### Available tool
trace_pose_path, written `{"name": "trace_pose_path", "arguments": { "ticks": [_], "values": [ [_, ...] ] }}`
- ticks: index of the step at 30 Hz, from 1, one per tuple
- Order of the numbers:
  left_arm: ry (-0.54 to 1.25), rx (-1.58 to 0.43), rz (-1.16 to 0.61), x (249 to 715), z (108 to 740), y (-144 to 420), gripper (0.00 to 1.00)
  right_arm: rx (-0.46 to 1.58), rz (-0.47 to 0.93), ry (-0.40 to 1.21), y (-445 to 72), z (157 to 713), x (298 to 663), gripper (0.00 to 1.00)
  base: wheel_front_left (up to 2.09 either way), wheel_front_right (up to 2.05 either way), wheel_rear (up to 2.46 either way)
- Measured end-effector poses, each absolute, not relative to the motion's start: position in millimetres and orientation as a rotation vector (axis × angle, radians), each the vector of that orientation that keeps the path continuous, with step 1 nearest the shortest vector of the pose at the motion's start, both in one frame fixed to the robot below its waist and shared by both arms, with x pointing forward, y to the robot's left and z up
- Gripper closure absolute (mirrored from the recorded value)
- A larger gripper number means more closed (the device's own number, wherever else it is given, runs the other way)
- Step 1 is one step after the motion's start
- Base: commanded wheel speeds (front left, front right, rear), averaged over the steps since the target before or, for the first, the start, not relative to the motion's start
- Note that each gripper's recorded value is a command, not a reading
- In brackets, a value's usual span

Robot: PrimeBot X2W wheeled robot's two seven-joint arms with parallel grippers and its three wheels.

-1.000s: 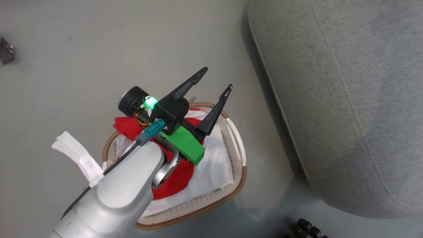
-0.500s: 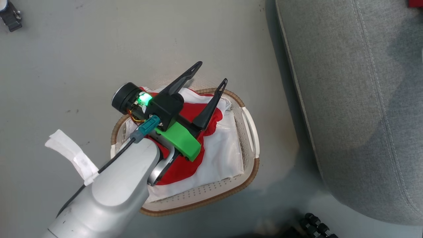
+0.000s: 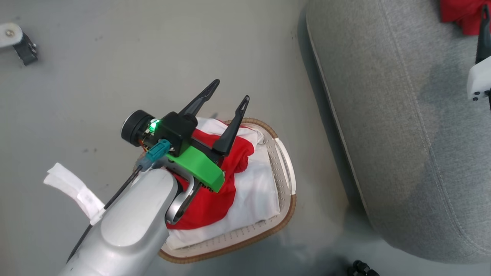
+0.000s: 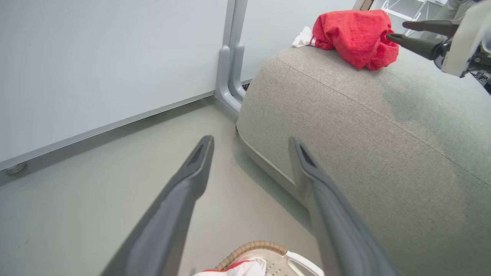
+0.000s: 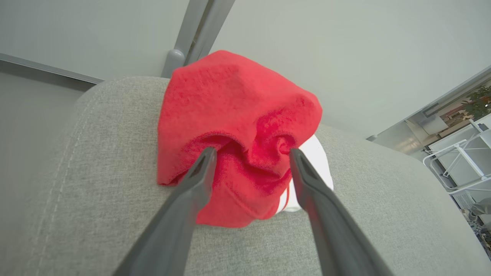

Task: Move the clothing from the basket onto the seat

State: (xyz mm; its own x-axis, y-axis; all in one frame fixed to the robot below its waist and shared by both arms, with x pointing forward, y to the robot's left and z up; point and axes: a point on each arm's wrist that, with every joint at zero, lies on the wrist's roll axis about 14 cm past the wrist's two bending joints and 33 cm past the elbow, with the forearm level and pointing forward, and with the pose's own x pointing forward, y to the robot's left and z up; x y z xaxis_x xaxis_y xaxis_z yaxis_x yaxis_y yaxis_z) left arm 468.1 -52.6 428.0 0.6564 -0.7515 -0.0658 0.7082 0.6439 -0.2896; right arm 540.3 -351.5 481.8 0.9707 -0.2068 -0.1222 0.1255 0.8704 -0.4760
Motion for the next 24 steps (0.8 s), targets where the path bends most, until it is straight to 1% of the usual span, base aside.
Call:
{"name": "trace_pose_path", "arguments": {
  "ticks": [5,12,19,24],
  "values": [
    [0.131,-0.266,-0.763,471.6,454.9,-37.2,0.00,-0.466,-0.138,0.085,-332.0,514.0,540.6,0.00,0.00,0.00,0.00],
    [0.069,-0.285,-0.599,465.6,485.9,6.0,0.00,-0.344,-0.046,-0.079,-274.9,566.5,540.9,0.00,0.00,0.00,0.00],
    [0.040,-0.298,-0.406,439.5,499.5,63.1,0.00,-0.165,0.025,-0.162,-224.4,588.3,517.5,0.00,0.00,0.00,0.00],
    [-0.007,-0.289,-0.241,418.1,511.1,115.8,0.00,-0.059,0.078,-0.169,-187.5,582.1,491.4,0.00,0.00,0.00,0.00]
  ]
}}
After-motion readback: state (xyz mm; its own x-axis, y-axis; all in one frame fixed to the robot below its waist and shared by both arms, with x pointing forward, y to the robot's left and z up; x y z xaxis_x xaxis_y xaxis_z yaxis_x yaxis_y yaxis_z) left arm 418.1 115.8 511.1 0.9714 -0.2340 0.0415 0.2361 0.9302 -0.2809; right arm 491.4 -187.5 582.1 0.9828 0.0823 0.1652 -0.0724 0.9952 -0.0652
